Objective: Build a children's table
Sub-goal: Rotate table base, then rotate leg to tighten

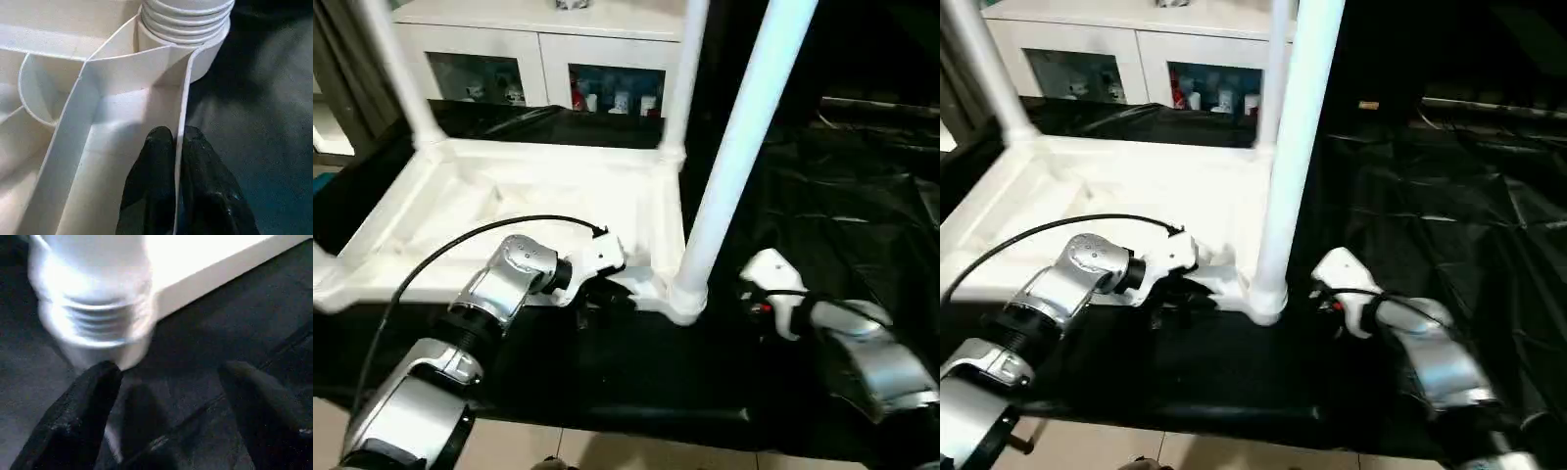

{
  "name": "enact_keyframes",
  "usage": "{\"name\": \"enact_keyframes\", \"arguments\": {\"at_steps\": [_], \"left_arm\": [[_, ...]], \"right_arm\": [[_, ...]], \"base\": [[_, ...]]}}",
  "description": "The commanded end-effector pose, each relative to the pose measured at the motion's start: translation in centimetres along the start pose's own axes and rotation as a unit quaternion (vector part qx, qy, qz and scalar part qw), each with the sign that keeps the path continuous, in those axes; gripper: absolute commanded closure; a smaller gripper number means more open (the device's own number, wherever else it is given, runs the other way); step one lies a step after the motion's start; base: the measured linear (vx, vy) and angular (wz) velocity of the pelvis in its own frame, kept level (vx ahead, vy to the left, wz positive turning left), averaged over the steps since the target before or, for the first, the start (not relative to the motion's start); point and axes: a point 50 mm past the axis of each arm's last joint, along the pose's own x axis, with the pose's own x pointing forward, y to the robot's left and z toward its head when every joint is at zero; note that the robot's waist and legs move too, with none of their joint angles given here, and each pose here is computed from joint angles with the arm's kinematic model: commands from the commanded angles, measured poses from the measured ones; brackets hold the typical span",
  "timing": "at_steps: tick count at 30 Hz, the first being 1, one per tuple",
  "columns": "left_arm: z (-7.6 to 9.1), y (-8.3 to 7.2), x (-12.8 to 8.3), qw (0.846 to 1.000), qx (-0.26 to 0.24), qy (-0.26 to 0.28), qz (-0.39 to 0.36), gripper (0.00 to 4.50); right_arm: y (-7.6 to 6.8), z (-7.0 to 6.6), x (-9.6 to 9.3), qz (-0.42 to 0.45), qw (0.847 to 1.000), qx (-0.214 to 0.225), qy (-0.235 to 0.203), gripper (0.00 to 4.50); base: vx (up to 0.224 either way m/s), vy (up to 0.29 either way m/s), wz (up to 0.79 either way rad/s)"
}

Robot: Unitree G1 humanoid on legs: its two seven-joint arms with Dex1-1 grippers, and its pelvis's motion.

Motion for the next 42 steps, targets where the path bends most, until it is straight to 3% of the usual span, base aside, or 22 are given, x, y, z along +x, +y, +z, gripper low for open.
{"name": "enact_keyframes", "arguments": {"at_steps": [1, 8, 12, 15, 21, 35, 42], "left_arm": [[-1.8, -0.3, 0.3, 0.997, -0.071, -0.006, 0.039, 4.47], [-1.7, -1.2, 1.8, 0.995, -0.079, -0.012, 0.053, 4.50], [-1.1, -1.7, 2.2, 0.996, -0.065, -0.028, 0.057, 4.50], [-0.9, -1.9, 2.2, 0.996, -0.054, -0.040, 0.058, 4.50], [-0.7, -2.4, 2.1, 0.998, -0.022, -0.039, 0.044, 4.50], [-0.8, -3.2, 1.4, 0.999, 0.028, -0.022, -0.009, 4.50], [-0.9, -2.8, 1.1, 0.999, 0.026, -0.021, 0.000, 4.50]], "right_arm": [[-0.4, 0.3, -1.1, 0.009, 1.000, 0.012, -0.019, 0.35], [-0.5, 0.4, -1.1, 0.007, 0.999, 0.013, -0.034, 0.04], [-0.7, 1.8, 0.5, -0.031, 0.996, 0.015, -0.084, 0.04], [-0.5, 2.4, 1.5, -0.033, 0.994, 0.022, -0.098, 0.04], [0.6, 2.8, 3.2, 0.013, 0.995, 0.027, -0.096, 0.04], [0.4, 3.5, 4.8, 0.027, 0.995, 0.006, -0.099, 0.04], [0.5, 3.4, 4.7, 0.043, 0.994, 0.001, -0.097, 0.67]], "base": [[0.000, 0.000, 0.00], [0.000, 0.000, 0.00], [0.000, 0.000, 0.00], [0.000, 0.000, 0.00], [0.000, 0.000, 0.00], [0.000, 0.000, 0.00], [0.000, 0.000, 0.00]]}}
